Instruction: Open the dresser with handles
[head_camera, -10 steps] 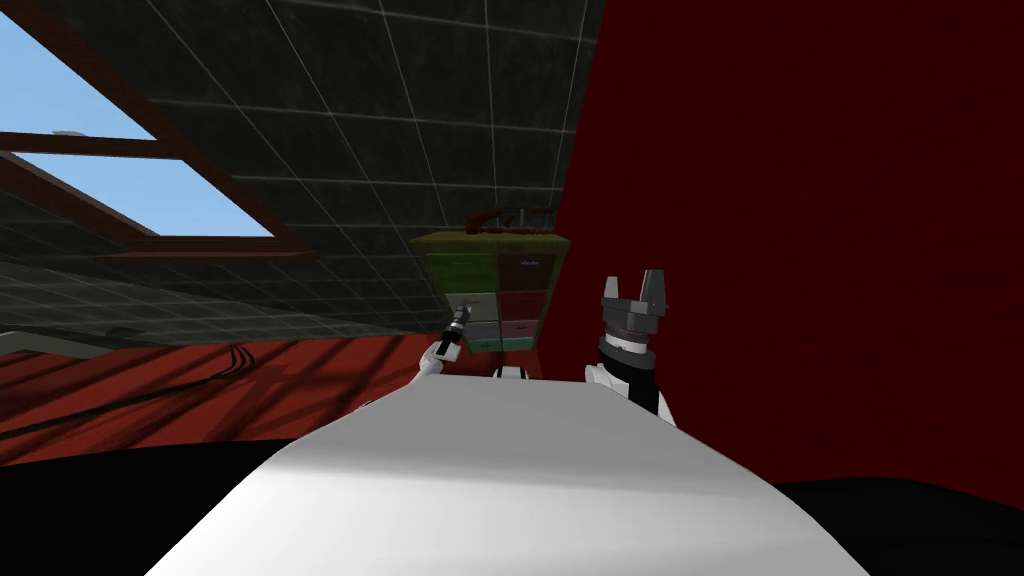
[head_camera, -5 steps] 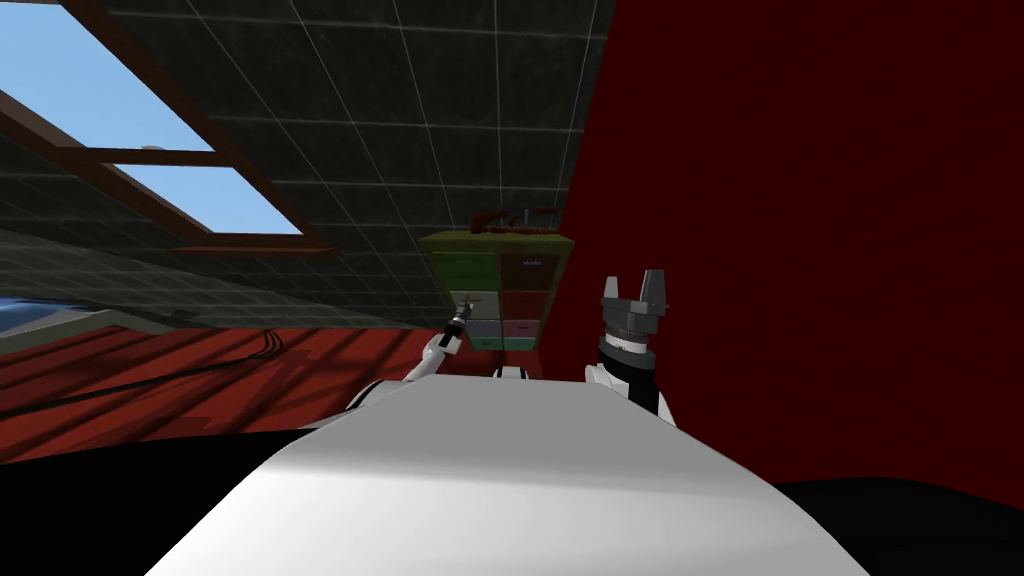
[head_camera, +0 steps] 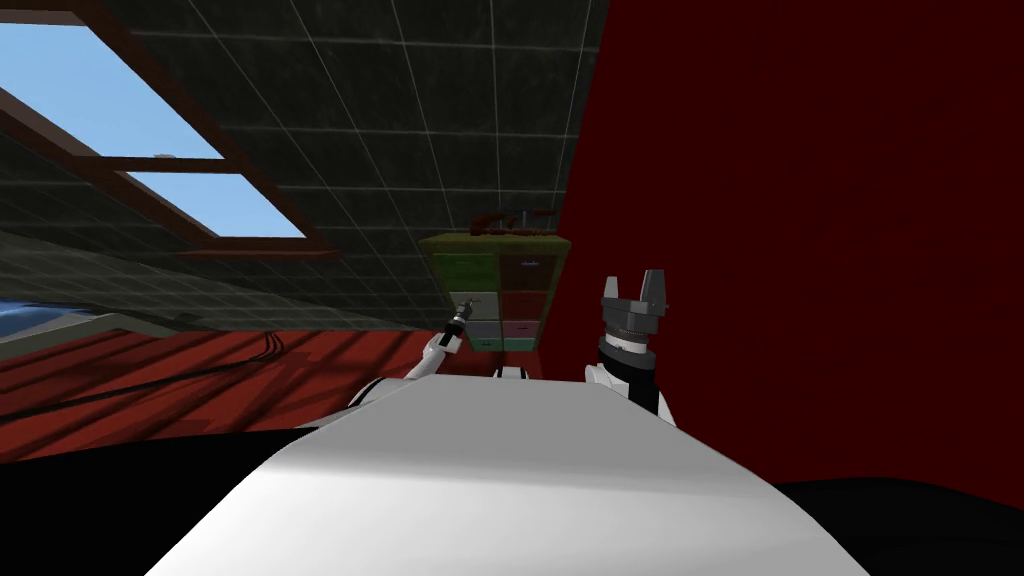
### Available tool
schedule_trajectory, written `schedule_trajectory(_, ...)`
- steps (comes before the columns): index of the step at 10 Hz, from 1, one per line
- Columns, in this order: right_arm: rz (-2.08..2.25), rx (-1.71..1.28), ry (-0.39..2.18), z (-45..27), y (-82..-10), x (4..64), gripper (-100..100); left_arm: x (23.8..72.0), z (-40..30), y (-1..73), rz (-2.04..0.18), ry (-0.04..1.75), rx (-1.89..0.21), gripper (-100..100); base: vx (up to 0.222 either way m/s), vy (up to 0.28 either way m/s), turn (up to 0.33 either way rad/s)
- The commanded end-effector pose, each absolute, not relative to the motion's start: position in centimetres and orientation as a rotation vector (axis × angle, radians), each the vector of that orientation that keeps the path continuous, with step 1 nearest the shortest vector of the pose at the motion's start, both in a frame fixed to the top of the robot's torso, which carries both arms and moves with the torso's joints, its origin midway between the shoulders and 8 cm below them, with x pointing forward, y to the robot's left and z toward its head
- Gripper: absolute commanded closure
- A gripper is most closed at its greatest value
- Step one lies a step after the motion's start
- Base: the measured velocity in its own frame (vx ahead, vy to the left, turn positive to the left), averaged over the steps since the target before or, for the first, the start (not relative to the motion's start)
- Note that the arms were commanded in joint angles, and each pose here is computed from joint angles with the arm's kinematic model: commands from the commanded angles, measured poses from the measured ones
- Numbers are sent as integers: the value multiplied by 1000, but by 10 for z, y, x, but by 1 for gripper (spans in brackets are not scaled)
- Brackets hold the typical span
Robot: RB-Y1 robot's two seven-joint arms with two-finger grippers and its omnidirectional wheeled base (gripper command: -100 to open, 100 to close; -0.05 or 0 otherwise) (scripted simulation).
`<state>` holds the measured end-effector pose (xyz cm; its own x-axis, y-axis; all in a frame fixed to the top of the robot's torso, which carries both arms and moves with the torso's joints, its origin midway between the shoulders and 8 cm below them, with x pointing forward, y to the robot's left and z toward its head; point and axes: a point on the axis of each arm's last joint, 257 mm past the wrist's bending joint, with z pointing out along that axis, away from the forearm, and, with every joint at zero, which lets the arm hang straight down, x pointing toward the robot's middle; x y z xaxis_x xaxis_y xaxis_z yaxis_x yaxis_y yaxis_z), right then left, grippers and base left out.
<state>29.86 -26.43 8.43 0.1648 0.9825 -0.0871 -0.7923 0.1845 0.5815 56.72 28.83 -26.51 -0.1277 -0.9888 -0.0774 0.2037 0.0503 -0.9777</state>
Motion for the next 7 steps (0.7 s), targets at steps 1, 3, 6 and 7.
schedule_trajectory(1,1328,455,505,84,-264,299,0,549,-277,292,-1314,1167,-978,100,16,78,-158)
schedule_trajectory(3,1328,455,505,84,-264,299,0,536,-279,295,-1294,1138,-991,100,20,69,-189)
schedule_trajectory(6,1328,455,505,84,-264,299,0,513,-283,302,-1263,1109,-1011,100,11,42,-126)
schedule_trajectory(7,1328,455,505,84,-264,299,0,509,-277,302,-1248,1077,-1018,100,14,83,-314)
